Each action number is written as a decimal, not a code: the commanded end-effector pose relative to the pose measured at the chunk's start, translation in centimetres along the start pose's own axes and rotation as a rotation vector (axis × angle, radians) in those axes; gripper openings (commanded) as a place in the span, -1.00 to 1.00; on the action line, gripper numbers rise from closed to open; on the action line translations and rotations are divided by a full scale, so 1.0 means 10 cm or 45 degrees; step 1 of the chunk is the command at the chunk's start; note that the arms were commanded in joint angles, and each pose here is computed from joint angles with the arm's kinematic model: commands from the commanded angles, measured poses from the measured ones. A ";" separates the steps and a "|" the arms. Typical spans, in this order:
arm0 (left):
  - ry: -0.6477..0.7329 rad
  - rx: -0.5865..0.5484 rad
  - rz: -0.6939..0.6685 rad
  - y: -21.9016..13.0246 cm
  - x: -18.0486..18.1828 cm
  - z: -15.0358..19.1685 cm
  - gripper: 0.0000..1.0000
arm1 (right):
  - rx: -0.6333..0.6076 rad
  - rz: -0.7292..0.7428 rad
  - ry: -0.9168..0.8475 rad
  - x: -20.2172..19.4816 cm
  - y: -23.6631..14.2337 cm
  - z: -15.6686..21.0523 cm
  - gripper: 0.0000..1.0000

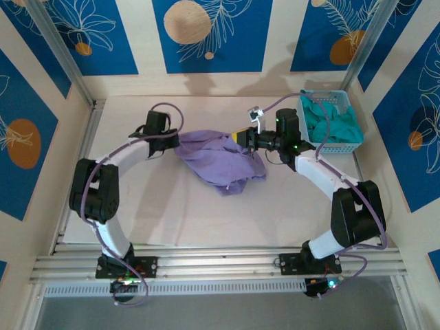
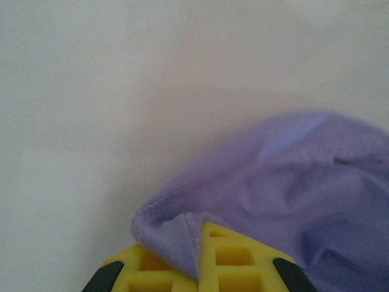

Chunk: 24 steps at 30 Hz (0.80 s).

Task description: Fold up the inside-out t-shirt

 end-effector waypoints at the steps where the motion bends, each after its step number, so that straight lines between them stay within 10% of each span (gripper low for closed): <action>1: -0.017 -0.040 -0.049 -0.13 0.06 0.11 -1.00 | 0.016 0.010 -0.094 0.02 -0.06 -0.01 -1.00; 6: -0.005 -0.123 0.077 -0.35 -0.06 0.15 -0.13 | 0.075 0.103 -0.061 -0.06 -0.07 0.20 -1.00; 12: 0.045 -0.105 0.562 -0.45 -0.62 -0.02 0.26 | 0.104 0.104 -0.018 -0.09 -0.05 0.42 -1.00; 24: 0.217 0.239 0.794 0.18 -1.51 0.08 0.32 | 0.080 0.096 -0.042 -0.01 -0.05 0.39 -1.00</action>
Point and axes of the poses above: each hand's point on the last joint's axis, 136 mm out from that joint toward the fingers, its own y axis out along the fingers, its own x axis along the line the jaws close on, z = x × y, the point moved 9 cm from there along -y, back along the fingers, and after that the axes turned 6 degrees about y, right-handed, at the moved point
